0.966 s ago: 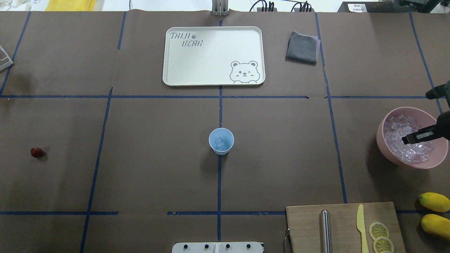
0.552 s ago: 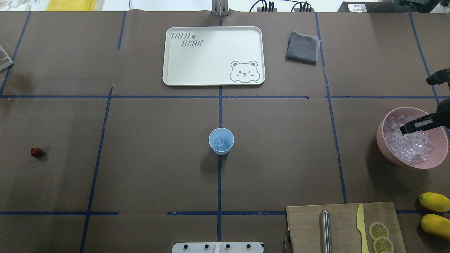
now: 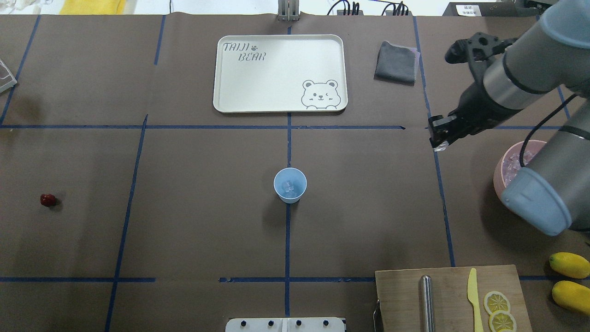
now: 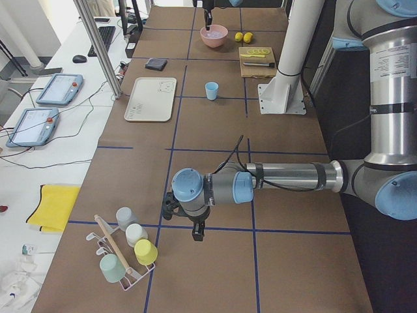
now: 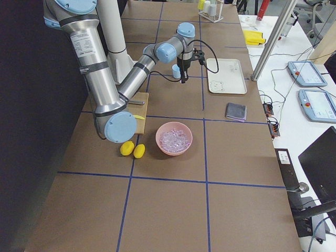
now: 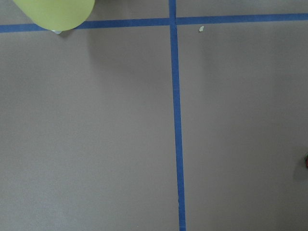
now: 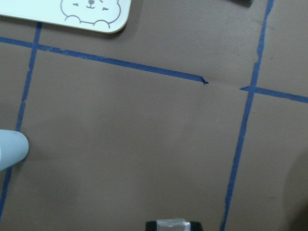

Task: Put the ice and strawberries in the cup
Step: 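Carry the ice cube with the right gripper over the blue cup, then open the right gripper to drop the ice cube into the cup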

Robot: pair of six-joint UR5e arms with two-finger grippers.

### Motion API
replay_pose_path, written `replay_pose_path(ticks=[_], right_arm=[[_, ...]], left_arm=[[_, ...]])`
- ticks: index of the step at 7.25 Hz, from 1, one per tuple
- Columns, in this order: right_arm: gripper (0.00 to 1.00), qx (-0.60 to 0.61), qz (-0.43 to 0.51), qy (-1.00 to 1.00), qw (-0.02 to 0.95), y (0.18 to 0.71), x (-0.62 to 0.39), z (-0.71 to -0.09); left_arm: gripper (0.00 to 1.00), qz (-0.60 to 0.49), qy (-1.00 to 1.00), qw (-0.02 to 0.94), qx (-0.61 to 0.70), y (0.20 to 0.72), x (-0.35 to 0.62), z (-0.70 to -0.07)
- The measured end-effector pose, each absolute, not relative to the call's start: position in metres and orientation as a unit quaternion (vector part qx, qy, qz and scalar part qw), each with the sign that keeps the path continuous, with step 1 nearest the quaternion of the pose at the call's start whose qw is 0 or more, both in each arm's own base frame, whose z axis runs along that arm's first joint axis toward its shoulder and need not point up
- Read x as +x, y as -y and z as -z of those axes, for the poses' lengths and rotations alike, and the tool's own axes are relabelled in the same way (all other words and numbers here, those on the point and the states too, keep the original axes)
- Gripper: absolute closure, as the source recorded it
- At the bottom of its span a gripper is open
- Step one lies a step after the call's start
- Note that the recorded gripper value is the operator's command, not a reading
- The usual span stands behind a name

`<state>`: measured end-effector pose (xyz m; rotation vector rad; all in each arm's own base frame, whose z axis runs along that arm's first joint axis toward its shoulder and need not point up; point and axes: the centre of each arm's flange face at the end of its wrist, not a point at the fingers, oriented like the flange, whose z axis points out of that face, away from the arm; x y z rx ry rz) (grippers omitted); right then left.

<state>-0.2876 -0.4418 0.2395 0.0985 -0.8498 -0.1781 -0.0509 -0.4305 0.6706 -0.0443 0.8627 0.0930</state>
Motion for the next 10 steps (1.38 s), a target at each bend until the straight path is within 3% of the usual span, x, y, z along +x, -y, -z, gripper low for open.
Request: replay_pose_path(ticks=[6, 10], right_arm=[[1.00, 0.040, 0.025, 0.413, 0.909, 0.400, -0.468, -0.103], [1.00, 0.064, 0.015, 0.390, 0.918, 0.404, -0.547, -0.124]], left_arm=[[0.00, -0.044, -0.419, 0.907, -0.024, 0.430, -0.050, -0.672], [0.00, -0.044, -0.419, 0.906, -0.026, 0.428, -0.050, -0.673]])
